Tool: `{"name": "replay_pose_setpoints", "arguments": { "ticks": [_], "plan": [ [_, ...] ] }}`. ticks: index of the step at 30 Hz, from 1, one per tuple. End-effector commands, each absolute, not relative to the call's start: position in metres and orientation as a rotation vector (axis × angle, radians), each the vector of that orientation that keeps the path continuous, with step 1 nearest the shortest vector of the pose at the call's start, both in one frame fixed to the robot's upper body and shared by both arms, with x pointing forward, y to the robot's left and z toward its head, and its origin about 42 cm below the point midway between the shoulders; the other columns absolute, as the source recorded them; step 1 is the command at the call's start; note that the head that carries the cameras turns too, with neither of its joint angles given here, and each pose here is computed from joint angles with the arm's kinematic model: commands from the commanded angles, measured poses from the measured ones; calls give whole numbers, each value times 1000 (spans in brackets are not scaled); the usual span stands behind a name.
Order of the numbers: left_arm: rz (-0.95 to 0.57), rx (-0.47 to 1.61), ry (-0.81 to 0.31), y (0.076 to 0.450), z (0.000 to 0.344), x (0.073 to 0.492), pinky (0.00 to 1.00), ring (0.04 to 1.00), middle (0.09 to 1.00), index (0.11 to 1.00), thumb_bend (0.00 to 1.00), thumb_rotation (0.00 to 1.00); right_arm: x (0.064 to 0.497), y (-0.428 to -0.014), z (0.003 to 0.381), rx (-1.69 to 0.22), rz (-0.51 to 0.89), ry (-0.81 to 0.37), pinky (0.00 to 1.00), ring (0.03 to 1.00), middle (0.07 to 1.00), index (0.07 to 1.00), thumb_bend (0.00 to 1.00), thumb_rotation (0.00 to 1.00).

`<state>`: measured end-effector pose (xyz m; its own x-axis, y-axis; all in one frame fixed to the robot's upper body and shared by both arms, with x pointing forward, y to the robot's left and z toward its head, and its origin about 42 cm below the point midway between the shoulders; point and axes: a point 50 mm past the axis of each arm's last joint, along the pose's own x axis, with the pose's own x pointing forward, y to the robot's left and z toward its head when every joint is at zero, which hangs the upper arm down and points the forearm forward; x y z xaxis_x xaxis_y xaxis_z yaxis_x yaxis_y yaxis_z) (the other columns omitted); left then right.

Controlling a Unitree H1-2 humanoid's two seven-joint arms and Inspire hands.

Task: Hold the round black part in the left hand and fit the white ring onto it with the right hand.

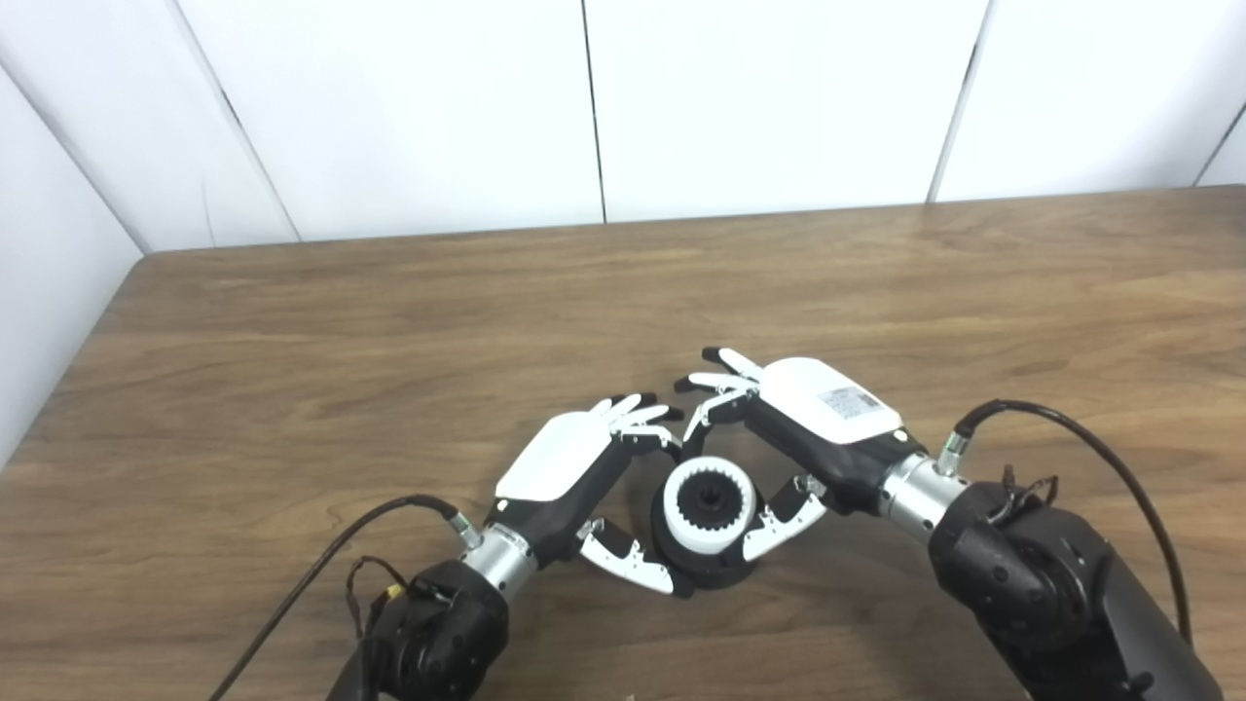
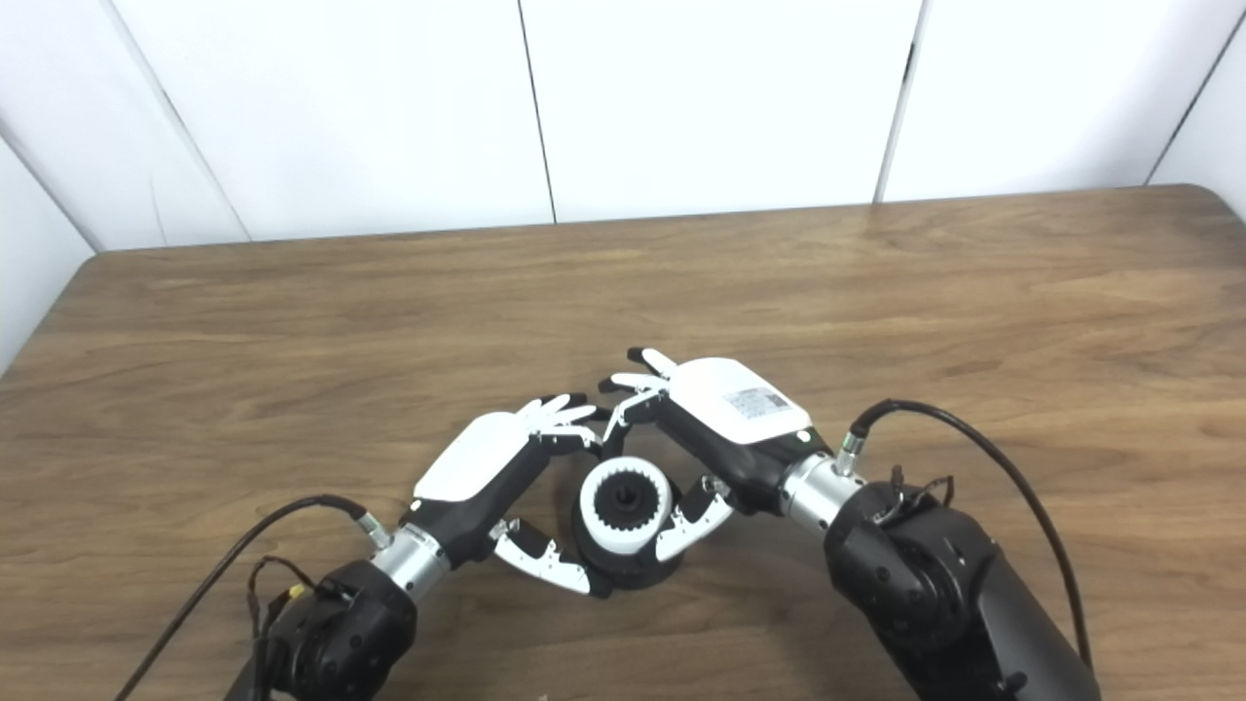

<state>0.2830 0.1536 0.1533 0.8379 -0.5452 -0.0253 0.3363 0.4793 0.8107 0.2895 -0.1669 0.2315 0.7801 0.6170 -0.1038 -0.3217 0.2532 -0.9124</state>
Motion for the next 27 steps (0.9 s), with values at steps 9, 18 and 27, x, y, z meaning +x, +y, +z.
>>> {"name": "replay_pose_setpoints", "arguments": {
  "ticks": [9,18,27],
  "plan": [
    [-495,936,-304,154,170,293,986,977,908,632,872,279,297,-169,238,-1187,700,-321,882,1000,925,769,1000,364],
    [-500,923,-258,158,176,293,1000,979,902,750,998,337,305,-174,240,-1175,697,-295,900,1000,955,843,1000,449],
    [-517,883,-180,167,182,289,889,990,943,931,1000,350,310,-180,247,-1178,669,-288,908,1000,976,866,1000,460]
  ]
}}
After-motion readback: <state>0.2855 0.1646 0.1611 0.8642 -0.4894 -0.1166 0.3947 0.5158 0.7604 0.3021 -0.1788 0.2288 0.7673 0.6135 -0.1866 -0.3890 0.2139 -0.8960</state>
